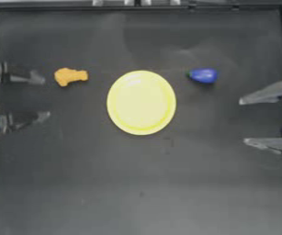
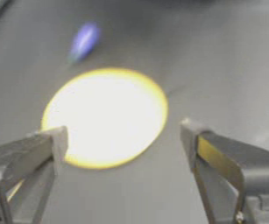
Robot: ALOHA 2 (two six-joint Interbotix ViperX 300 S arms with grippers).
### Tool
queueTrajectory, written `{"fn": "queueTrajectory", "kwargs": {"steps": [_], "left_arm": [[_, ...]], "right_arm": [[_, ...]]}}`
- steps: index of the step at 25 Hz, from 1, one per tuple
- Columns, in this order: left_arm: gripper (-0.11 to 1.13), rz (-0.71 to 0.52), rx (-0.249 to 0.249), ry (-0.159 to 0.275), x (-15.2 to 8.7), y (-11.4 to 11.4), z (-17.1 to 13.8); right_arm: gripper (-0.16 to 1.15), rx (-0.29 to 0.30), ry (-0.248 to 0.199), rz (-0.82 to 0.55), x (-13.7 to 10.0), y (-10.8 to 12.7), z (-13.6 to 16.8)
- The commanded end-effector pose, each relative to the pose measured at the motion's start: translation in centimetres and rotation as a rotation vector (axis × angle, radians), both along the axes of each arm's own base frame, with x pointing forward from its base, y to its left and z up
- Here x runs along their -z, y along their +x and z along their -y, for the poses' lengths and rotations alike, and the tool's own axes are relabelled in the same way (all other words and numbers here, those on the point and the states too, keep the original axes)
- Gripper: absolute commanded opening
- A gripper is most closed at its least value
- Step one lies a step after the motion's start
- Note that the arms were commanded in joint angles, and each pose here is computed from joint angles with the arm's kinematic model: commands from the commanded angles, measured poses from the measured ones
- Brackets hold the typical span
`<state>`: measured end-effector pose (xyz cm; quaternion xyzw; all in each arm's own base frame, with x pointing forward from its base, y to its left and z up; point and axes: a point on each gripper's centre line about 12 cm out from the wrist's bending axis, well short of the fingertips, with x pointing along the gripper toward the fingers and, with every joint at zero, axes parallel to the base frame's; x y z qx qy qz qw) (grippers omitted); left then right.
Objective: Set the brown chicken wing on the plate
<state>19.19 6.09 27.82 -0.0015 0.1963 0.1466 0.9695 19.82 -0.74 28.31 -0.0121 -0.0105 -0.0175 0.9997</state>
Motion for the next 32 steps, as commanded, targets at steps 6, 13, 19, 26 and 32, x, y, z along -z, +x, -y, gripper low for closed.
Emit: {"fn": "queueTrajectory", "kwargs": {"steps": [6,13,19,26,32], "left_arm": [[1.04,-0.242,-0.093,0.022,-0.3,1.3,-3.9],[1.04,-0.402,-0.119,0.005,1.4,2.6,-6.9],[1.04,-0.491,-0.123,-0.042,3.8,3.2,-9.4],[1.03,-0.556,-0.095,-0.093,6.4,4.1,-11.9],[1.03,-0.641,-0.086,-0.142,9.4,5.0,-13.9]], "right_arm": [[0.99,0.018,0.012,-0.002,0.0,0.1,0.3],[0.99,0.021,0.014,-0.013,0.3,0.2,0.4],[0.99,0.032,0.018,-0.025,0.6,0.2,0.6],[0.99,0.032,0.02,-0.03,0.8,0.2,0.6],[0.99,0.032,0.02,-0.033,0.9,0.1,0.6]]}}
